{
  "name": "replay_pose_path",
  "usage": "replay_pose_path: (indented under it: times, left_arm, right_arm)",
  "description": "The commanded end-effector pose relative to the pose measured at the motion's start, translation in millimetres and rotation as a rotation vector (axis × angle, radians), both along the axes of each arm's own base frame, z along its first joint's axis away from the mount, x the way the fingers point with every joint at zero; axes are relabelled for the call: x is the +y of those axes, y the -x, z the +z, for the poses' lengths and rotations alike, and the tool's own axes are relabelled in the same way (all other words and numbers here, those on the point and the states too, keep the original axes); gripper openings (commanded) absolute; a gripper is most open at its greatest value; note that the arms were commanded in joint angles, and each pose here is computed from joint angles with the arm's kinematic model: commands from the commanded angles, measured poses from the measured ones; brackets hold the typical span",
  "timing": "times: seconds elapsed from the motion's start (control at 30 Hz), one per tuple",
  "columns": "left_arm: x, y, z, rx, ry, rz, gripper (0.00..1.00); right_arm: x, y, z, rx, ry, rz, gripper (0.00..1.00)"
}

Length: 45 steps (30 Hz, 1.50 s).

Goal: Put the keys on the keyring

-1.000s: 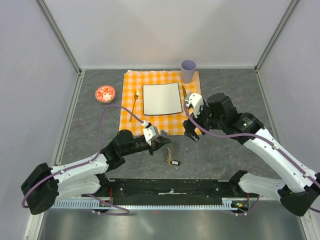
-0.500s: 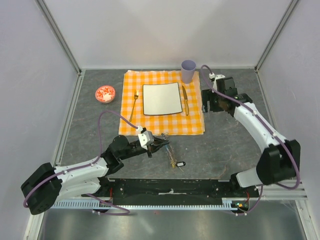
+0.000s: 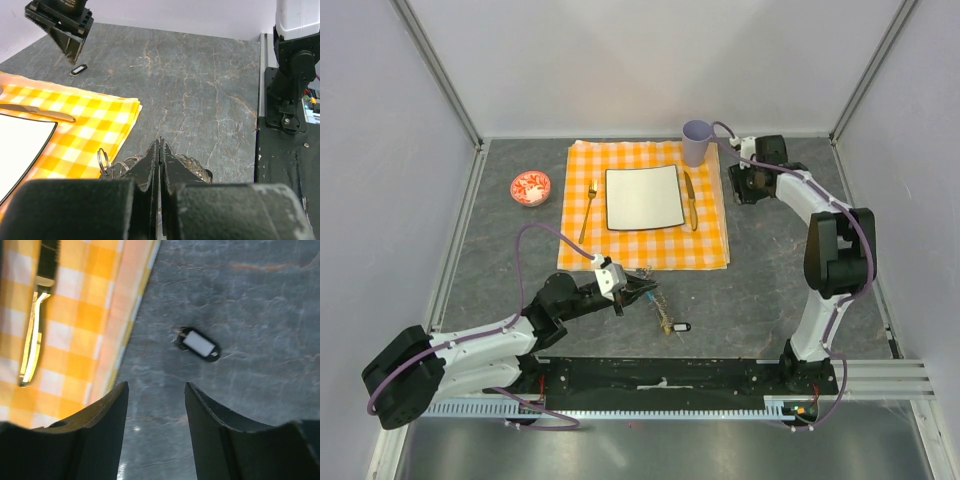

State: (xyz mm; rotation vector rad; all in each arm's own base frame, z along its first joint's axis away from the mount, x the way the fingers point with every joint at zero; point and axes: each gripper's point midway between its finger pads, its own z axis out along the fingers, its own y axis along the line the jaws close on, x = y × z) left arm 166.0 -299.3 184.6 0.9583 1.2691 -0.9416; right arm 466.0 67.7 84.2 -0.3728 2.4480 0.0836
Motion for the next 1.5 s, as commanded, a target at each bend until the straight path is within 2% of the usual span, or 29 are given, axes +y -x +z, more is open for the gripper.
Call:
replay_pose_path:
  times: [0.0,0.07,0.13,0.17,0.2,0.27,0.33,0.47,0.67,0.87,1.47]
  left_arm:
    - [1,-7,11,-0.094,0.002,0.024,0.02]
    - [-1,-9,10,-0.095,-0.005,0.028,0.02]
    - [-1,-10,9,-0.093,-0.015,0.031,0.02]
    - [-1,-11,8,-0.094,-0.018,0.031,0.02]
    - [0,-12,6,-0.096,-0.025,0.038,0.02]
    - [-1,-13,7,-0.097,-0.027,0.042,0.02]
    - [-1,-14,7,-0.101,-0.032,0.045,0.02]
    - [0,-16,7,-0.109,-0.035,0.052,0.02]
    - [-3,-19,4,-0.102,-0.047,0.051,0.02]
    - [-4,-21,0,-0.091,-0.057,0.052,0.02]
    - [-7,-22,-6,-0.062,-0.060,0.028,0.02]
  right_arm:
    - [-7,-30,17,-0.118,-0.051,0.275,0.61]
    - [-22,-37,15,-0.130,-0.095,0.304,0.72]
    - [-21,-38,18,-0.157,-0.127,0.394,0.80]
    - [-20,-39,15,-0.154,-0.126,0.414,0.80]
    - [-19,-40,13,-0.156,-0.118,0.435,0.79]
    - [-22,-49,9,-0.166,-0.103,0.464,0.71]
    - [-24,-55,7,-0.176,-0.097,0.498,0.56]
    - [-26,-54,-16,-0.121,-0.076,0.565,0.45]
    - [-32,-47,-37,-0.042,-0.041,0.625,0.43]
    - [-24,-47,-44,-0.040,-0.082,0.668,0.42]
    - [-12,-55,-42,-0.064,-0.125,0.699,0.33]
